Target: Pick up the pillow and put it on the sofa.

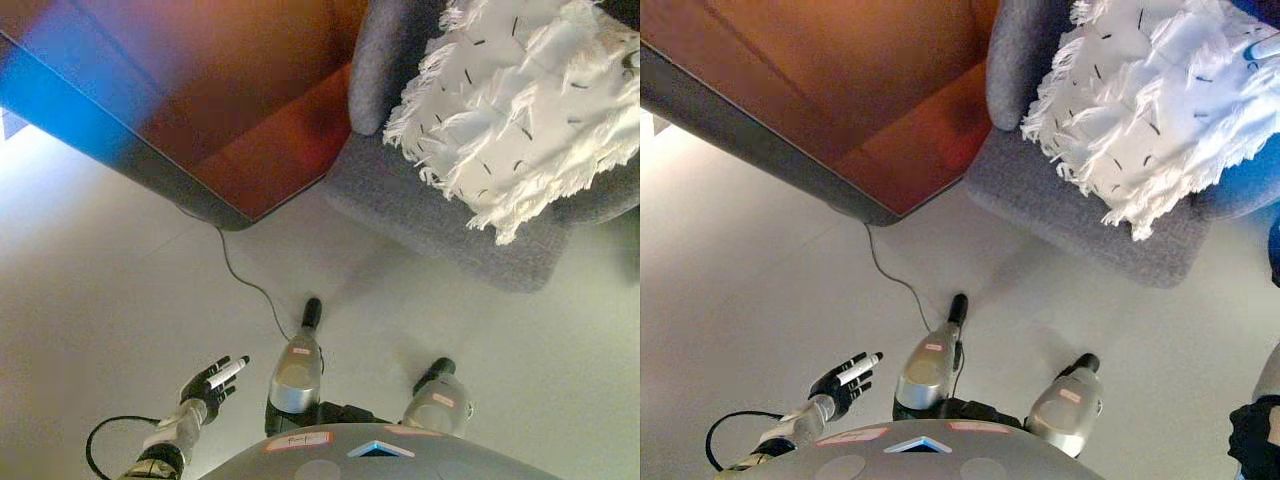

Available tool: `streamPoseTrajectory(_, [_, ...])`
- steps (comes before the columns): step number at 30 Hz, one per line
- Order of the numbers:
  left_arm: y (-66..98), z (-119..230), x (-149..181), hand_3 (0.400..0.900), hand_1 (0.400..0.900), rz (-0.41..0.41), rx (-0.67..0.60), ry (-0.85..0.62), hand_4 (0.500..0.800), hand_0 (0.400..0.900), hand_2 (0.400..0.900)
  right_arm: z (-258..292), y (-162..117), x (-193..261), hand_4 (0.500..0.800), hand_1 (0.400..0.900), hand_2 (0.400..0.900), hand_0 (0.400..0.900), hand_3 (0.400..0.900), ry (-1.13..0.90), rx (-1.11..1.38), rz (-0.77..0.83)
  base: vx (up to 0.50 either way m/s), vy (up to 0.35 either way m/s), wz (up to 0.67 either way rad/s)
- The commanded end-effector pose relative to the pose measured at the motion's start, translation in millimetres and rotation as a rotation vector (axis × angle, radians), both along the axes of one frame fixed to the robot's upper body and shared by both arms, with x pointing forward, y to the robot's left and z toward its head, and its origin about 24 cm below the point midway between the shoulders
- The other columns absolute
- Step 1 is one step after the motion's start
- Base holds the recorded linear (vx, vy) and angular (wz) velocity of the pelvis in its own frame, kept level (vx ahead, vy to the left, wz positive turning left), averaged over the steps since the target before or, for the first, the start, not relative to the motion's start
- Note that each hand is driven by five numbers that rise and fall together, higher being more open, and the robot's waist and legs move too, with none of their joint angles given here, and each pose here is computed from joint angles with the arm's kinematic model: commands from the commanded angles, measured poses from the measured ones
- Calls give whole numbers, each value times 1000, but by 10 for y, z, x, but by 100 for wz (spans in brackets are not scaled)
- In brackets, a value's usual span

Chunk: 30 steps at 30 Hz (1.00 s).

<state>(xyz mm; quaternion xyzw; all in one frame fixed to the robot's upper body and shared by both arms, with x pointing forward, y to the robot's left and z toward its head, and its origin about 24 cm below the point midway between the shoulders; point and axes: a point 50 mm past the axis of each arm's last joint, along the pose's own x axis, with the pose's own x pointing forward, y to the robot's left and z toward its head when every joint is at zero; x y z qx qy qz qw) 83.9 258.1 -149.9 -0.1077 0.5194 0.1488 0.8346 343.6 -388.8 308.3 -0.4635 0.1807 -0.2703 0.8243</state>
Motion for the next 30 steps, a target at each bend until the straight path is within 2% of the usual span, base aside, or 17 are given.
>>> streamPoseTrajectory(1, [175,1,-187,900,900,-40,95,98,800,900,900,545,-137,-258,800,900,900,900,900,-99,-167,-72,86,-24,-12])
streamPoseTrajectory(7, [245,0,-291,900,900,-54,139,150,800,900,900,420,-216,-289,800,900,900,900,900,-58,-125,-85,70,-32,-7])
streamPoseTrajectory(12, [284,-1,-517,900,900,-119,152,160,800,900,900,232,-305,-317,800,900,900,900,900,-57,-96,-56,-26,19,-6])
streamPoseTrajectory(18, [298,14,-452,900,900,-158,185,145,800,900,900,-235,-281,-230,800,900,900,900,900,-42,4,49,-13,43,-17])
streamPoseTrajectory(25, [328,49,-197,900,900,-133,187,93,800,900,900,-1329,-202,-290,800,900,900,900,900,-117,340,124,-58,84,-17])
streamPoseTrajectory(28, [414,105,57,900,900,-104,191,77,800,900,900,-2061,-10,-399,800,900,900,900,900,-47,503,134,-49,123,-27])
streamPoseTrajectory(30, [415,136,189,900,900,-88,226,43,800,900,900,-2530,167,-526,800,900,900,900,900,27,572,133,-57,96,-21])
